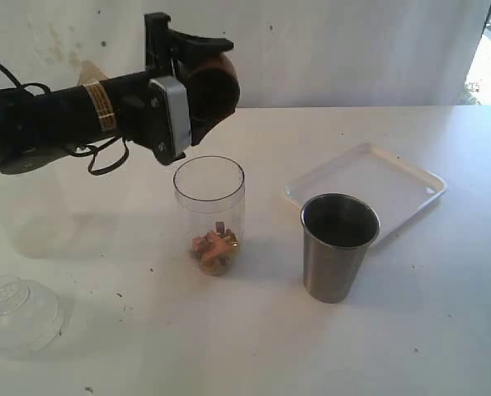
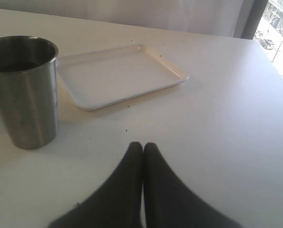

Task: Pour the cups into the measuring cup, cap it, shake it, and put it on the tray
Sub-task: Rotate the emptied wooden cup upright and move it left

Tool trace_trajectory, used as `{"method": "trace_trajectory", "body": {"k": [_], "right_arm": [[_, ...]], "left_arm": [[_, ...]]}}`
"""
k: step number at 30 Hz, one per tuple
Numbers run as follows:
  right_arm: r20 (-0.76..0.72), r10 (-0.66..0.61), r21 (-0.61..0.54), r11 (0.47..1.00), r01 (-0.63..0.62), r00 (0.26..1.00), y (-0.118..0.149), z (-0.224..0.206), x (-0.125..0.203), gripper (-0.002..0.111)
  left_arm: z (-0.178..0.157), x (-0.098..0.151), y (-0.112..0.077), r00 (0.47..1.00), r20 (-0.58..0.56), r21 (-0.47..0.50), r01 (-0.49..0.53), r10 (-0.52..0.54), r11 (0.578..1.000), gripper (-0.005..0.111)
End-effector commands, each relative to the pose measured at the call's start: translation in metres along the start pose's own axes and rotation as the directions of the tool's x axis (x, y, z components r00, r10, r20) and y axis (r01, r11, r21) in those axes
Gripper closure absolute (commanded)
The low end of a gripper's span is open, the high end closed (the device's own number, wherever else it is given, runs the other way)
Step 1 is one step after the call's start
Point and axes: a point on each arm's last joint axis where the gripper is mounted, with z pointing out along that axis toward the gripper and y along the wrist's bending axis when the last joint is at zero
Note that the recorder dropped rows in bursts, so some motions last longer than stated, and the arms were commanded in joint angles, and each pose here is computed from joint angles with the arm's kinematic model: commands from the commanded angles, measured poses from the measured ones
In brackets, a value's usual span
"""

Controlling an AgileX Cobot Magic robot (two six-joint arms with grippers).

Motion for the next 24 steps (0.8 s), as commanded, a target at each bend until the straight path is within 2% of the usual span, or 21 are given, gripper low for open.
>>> {"method": "trace_trajectory", "body": {"k": [1,2,4,5,8,9,11,13,14,17,18,19,20,22,23,24], "right_arm": [[0.01,0.001,0.007,1.0,-0.001,1.0,0.0,0.0,0.001,0.108],[0.01,0.001,0.007,1.0,-0.001,1.0,0.0,0.0,0.001,0.108],[0.01,0.001,0.007,1.0,-0.001,1.0,0.0,0.0,0.001,0.108],[0.01,0.001,0.007,1.0,-0.001,1.0,0.0,0.0,0.001,0.108],[0.01,0.001,0.007,1.0,-0.001,1.0,0.0,0.0,0.001,0.108],[0.01,0.001,0.007,1.0,-0.001,1.0,0.0,0.0,0.001,0.108],[0.01,0.001,0.007,1.0,-0.001,1.0,0.0,0.0,0.001,0.108],[0.01,0.001,0.007,1.0,-0.001,1.0,0.0,0.0,0.001,0.108],[0.01,0.001,0.007,1.0,-0.001,1.0,0.0,0.0,0.001,0.108],[0.01,0.001,0.007,1.0,-0.001,1.0,0.0,0.0,0.001,0.108],[0.01,0.001,0.007,1.0,-0.001,1.0,0.0,0.0,0.001,0.108],[0.01,0.001,0.007,1.0,-0.001,1.0,0.0,0.0,0.001,0.108],[0.01,0.001,0.007,1.0,-0.001,1.0,0.0,0.0,0.001,0.108],[0.01,0.001,0.007,1.0,-0.001,1.0,0.0,0.0,0.001,0.108],[0.01,0.001,0.007,1.0,-0.001,1.0,0.0,0.0,0.001,0.108],[0.01,0.001,0.007,1.0,-0.001,1.0,0.0,0.0,0.001,0.108]], "left_arm": [[-0.001,0.0,0.022,0.935,0.068,-0.202,0.353,-0.347,0.913,0.107],[-0.003,0.001,0.027,0.89,0.104,-0.246,0.455,-0.444,0.856,0.107],[-0.004,0.003,0.032,0.8,0.153,-0.282,0.597,-0.579,0.751,0.107],[-0.005,0.005,0.033,0.721,0.187,-0.281,0.69,-0.667,0.667,0.107],[-0.005,0.008,0.033,0.551,0.23,-0.264,0.828,-0.802,0.494,0.107],[-0.005,0.008,0.033,0.505,0.242,-0.253,0.857,-0.828,0.449,0.107],[-0.005,0.008,0.034,0.423,0.266,-0.228,0.901,-0.866,0.37,0.107],[-0.006,0.007,0.037,0.387,0.268,-0.223,0.916,-0.882,0.334,0.107],[-0.007,0.007,0.04,0.384,0.248,-0.23,0.915,-0.889,0.332,0.107],[-0.011,0.007,0.047,0.383,0.154,-0.261,0.905,-0.911,0.337,0.107],[-0.012,0.006,0.05,0.408,0.106,-0.263,0.891,-0.907,0.37,0.107],[-0.014,0.004,0.052,0.457,0.058,-0.257,0.866,-0.887,0.429,0.107],[-0.015,0.001,0.054,0.541,0.014,-0.239,0.819,-0.841,0.522,0.107],[-0.017,-0.005,0.057,0.728,-0.038,-0.184,0.669,-0.685,0.72,0.107],[-0.017,-0.009,0.059,0.811,-0.045,-0.155,0.571,-0.583,0.806,0.107],[-0.018,-0.011,0.06,0.872,-0.048,-0.134,0.478,-0.488,0.868,0.107]]}}
